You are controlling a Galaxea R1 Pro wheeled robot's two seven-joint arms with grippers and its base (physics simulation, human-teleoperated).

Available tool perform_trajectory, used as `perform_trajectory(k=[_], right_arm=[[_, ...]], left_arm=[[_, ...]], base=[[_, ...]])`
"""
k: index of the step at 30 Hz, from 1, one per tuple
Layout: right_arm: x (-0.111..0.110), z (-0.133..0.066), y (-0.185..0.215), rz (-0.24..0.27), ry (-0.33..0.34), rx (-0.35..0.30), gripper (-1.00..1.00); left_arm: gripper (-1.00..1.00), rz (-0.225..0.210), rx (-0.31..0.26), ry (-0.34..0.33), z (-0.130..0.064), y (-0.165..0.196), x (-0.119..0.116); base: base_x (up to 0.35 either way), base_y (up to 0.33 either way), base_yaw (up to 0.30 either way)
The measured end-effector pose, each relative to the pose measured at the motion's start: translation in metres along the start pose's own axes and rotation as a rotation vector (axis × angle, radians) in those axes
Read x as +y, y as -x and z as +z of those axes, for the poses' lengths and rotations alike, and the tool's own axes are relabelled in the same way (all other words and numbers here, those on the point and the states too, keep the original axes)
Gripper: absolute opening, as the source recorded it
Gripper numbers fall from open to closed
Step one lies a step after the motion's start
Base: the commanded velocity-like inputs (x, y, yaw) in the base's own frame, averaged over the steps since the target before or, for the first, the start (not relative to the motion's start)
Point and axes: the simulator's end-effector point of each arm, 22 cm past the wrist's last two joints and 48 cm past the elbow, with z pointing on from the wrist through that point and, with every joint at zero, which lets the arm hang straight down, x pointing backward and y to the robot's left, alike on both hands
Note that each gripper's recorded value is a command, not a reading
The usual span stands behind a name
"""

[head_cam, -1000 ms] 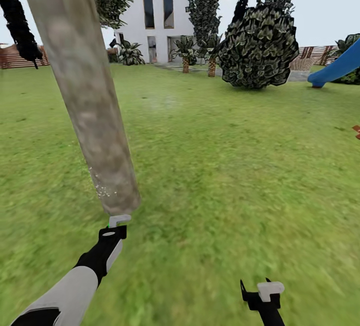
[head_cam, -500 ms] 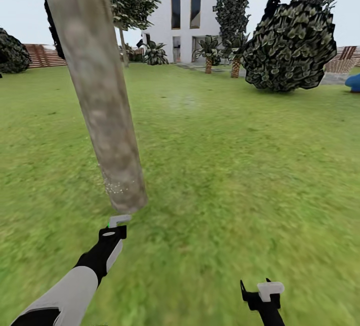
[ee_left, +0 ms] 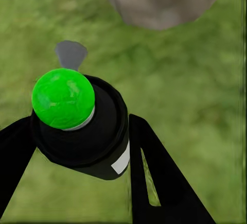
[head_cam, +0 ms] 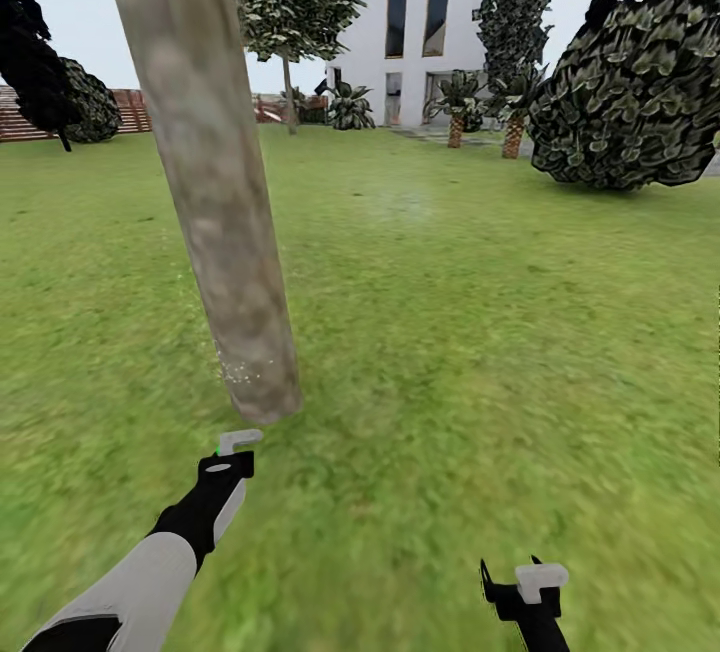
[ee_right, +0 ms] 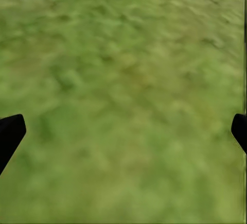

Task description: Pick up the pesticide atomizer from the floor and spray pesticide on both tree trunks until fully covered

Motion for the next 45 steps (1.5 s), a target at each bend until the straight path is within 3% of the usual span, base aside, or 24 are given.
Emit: perform_trajectory(k=[13,19,24,26,30,33,37,39,42,45], right_arm=[[0.000,0.000,0.000,-0.002,0.002,0.000,1.00],[-0.001,0.000,0.000,-0.001,0.000,0.000,1.00],[-0.001,0.000,0.000,-0.001,-0.001,0.000,1.00],[-0.001,0.000,0.000,-0.001,-0.001,0.000,1.00],[-0.001,0.000,0.000,-0.001,0.000,0.000,1.00],[-0.001,0.000,0.000,-0.001,-0.001,0.000,1.00],[-0.001,0.000,0.000,-0.001,-0.001,0.000,1.00],[-0.001,0.000,0.000,-0.001,0.000,0.000,1.00],[-0.001,0.000,0.000,-0.001,0.000,0.000,1.00],[-0.001,0.000,0.000,-0.001,0.000,0.000,1.00]], left_arm=[[-1.00,-0.002,0.001,-0.007,-0.001,-0.001,-0.006],[-1.00,0.008,-0.011,-0.012,-0.003,0.009,-0.008],[-1.00,0.011,-0.026,-0.016,-0.005,0.062,-0.012],[-1.00,0.005,-0.046,-0.006,-0.005,0.087,-0.004],[-1.00,0.009,-0.046,0.052,0.005,0.088,0.040],[-1.00,-0.006,-0.073,0.021,-0.003,0.102,0.020],[-1.00,0.003,-0.047,0.005,-0.009,0.108,0.010],[-1.00,0.003,-0.073,0.023,-0.010,0.121,0.023],[-1.00,0.002,-0.085,0.091,-0.003,0.130,0.075],[-1.00,0.000,-0.096,0.090,-0.005,0.133,0.076]], base=[[0.000,-0.272,0.000],[0.000,-0.033,0.193],[0.000,0.000,0.027],[0.000,0.000,0.000],[0.000,0.000,0.000],[0.241,0.000,0.000],[0.208,0.000,0.000],[0.024,0.000,0.000],[0.003,0.000,0.000],[0.000,0.000,0.000]])
